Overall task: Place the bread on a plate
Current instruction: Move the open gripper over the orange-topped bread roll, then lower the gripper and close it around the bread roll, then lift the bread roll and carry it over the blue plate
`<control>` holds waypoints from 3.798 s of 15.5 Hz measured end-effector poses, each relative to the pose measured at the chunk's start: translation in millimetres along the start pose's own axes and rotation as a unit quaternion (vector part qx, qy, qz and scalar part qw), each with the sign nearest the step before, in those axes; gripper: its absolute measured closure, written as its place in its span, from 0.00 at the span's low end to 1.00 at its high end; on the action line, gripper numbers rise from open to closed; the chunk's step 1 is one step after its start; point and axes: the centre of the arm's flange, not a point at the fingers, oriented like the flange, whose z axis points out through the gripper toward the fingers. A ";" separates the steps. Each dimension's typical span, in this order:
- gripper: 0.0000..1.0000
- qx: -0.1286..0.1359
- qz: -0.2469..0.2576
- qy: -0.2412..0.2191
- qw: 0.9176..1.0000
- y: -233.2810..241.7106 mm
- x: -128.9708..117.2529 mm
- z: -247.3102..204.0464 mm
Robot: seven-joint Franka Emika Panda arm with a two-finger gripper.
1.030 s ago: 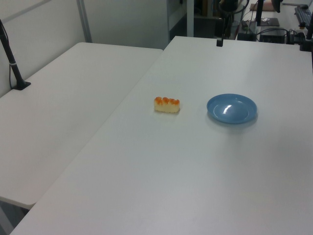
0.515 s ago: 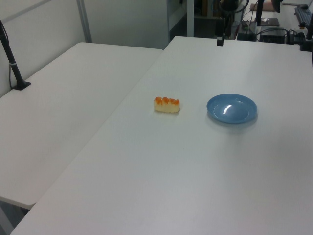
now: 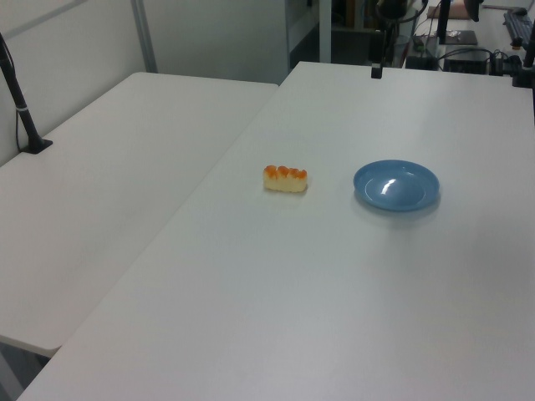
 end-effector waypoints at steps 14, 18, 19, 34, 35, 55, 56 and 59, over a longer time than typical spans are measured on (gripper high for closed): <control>0.00 -0.007 -0.013 0.067 0.998 -12.7 71.3 99.3; 0.00 -0.008 -0.025 0.066 0.997 -30.2 89.4 120.4; 0.00 -0.009 -0.027 0.065 0.997 -35.7 94.8 126.4; 0.00 -0.018 -0.029 0.074 0.997 -79.6 154.1 216.2; 0.00 -0.018 -0.031 0.076 0.996 -82.4 155.7 221.2; 0.44 -0.020 -0.029 0.090 0.995 -94.4 165.8 283.8; 0.45 -0.020 -0.029 0.091 0.995 -94.4 166.0 283.4; 0.51 -0.021 -0.028 0.092 0.995 -93.7 166.4 282.5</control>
